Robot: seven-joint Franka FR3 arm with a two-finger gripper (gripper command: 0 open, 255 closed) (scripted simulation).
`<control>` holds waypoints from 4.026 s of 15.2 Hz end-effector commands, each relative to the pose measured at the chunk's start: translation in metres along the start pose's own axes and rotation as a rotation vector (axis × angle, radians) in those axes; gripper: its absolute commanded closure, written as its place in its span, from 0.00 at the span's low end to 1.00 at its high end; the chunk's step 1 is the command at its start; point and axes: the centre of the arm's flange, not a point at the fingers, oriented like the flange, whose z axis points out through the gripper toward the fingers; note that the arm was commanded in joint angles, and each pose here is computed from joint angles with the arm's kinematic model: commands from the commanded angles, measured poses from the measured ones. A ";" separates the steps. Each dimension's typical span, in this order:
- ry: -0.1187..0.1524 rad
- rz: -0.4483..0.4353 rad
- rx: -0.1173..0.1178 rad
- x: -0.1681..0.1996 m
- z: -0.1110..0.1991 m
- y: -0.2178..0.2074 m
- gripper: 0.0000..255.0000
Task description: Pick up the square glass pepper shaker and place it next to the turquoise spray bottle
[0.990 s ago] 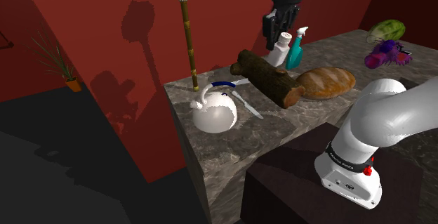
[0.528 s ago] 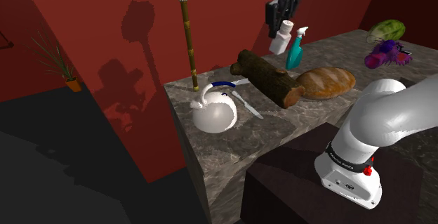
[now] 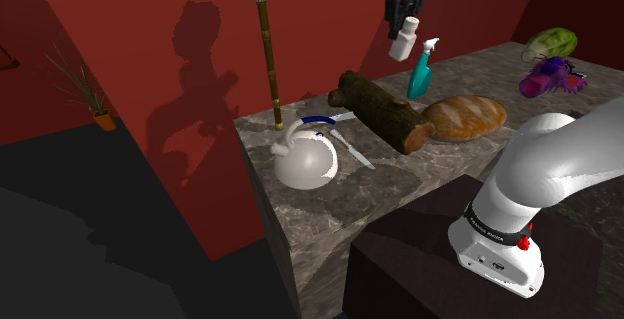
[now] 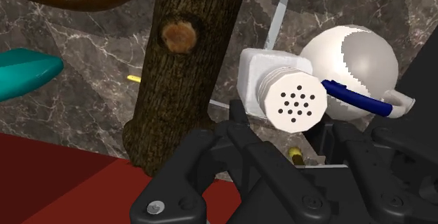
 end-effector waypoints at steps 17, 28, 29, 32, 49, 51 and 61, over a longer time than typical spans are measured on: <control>0.000 -0.001 -0.001 0.105 0.016 0.213 1.00; 0.000 -0.001 -0.001 0.149 0.039 0.301 1.00; 0.000 -0.001 -0.001 0.148 0.044 0.301 1.00; 0.000 -0.001 -0.001 0.147 0.060 0.300 1.00; 0.000 -0.001 -0.001 0.139 0.149 0.297 1.00; 0.000 -0.001 -0.001 0.138 0.160 0.297 1.00; 0.000 -0.001 -0.001 0.133 0.212 0.295 1.00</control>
